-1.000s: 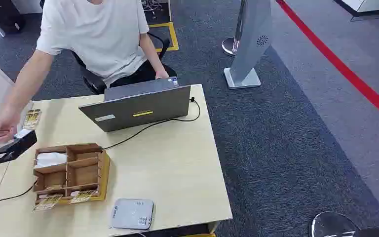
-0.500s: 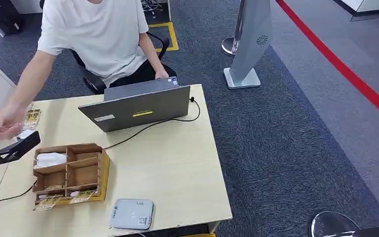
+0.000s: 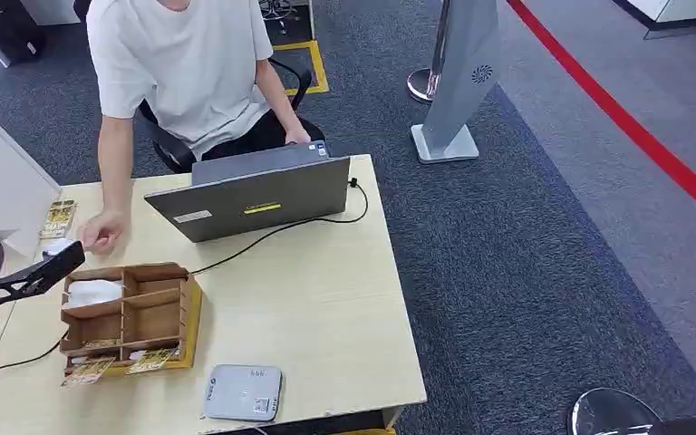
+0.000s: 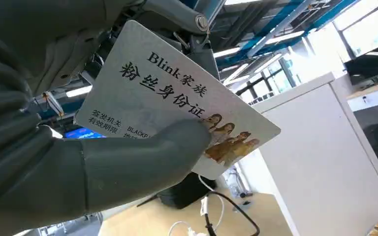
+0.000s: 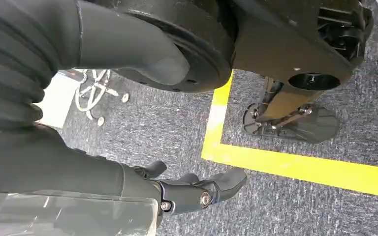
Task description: Pass the card to the sensor for recognition and then transmit it.
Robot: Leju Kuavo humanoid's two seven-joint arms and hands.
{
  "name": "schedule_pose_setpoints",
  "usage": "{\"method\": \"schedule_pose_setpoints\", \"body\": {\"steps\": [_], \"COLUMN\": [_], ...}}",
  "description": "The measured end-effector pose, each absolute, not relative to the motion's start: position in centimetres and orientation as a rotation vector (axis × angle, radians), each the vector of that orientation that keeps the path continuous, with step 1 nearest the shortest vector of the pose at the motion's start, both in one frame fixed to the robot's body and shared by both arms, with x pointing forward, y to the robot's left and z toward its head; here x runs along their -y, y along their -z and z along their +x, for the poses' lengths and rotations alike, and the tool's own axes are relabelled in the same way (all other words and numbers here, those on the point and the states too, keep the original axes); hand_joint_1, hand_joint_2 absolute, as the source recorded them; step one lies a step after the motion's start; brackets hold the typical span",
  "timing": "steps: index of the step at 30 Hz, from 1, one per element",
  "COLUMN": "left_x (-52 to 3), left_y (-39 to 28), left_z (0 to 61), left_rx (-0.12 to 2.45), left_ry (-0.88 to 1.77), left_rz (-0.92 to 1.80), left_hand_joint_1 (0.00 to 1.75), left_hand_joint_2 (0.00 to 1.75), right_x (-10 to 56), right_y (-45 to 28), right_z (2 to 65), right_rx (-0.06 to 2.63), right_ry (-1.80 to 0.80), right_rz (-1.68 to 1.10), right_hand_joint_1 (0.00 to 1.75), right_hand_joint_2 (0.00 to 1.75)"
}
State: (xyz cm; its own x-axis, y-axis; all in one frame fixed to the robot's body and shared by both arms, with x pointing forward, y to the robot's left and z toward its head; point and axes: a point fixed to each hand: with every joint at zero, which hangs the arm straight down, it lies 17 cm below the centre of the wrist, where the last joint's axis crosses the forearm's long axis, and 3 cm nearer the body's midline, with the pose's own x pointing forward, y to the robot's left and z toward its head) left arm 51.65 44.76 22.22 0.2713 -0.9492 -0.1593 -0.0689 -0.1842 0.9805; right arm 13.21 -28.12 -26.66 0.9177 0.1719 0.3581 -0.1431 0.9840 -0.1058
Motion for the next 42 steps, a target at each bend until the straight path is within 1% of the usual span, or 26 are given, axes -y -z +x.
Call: {"method": "schedule_pose_setpoints", "body": {"steps": [3, 6, 9, 19, 25, 28, 33, 42], "left_x": [-44.4, -42.5, -38.2, -22.4, -16.2, -14.0, -12.2, -9.5], "left_y": [-22.2, -22.7, -24.0, -27.5, -29.4, -29.2, -28.7, -24.7], "left_z": [51.7, 51.6, 50.0, 39.7, 35.3, 33.7, 32.2, 31.7], "left_rx": [0.997, 1.084, 1.275, 1.76, 1.984, 2.041, 2.086, 2.059], "left_ry": [1.085, 1.121, 1.15, 1.148, 1.159, 1.182, 1.197, 1.231], "left_rz": [1.515, 1.512, 1.523, 1.437, 1.288, 1.218, 1.155, 0.98], "left_hand_joint_1": [1.75, 1.75, 1.75, 1.75, 1.75, 1.75, 1.75, 1.75], "left_hand_joint_2": [1.75, 1.75, 1.75, 1.75, 1.75, 1.75, 1.75, 1.75], "right_x": [28.1, 28.0, 28.0, 27.6, 27.5, 27.5, 27.4, 27.3], "right_y": [26.7, 26.7, 26.8, 27.1, 27.1, 27.1, 27.1, 27.1], "right_z": [13.2, 13.1, 12.6, 11.5, 11.4, 11.3, 11.3, 11.1], "right_rx": [0.375, 0.374, 0.368, 0.35, 0.35, 0.35, 0.349, 0.343], "right_ry": [-0.163, -0.163, -0.164, -0.158, -0.158, -0.159, -0.171, -0.187], "right_rz": [-0.078, -0.08, -0.092, -0.116, -0.117, -0.116, -0.115, -0.115], "right_hand_joint_1": [0.0, 0.0, 0.0, 0.0, 0.0, 0.0, 0.0, 0.0], "right_hand_joint_2": [1.75, 1.75, 1.75, 1.75, 1.75, 1.75, 1.75, 1.75]}}
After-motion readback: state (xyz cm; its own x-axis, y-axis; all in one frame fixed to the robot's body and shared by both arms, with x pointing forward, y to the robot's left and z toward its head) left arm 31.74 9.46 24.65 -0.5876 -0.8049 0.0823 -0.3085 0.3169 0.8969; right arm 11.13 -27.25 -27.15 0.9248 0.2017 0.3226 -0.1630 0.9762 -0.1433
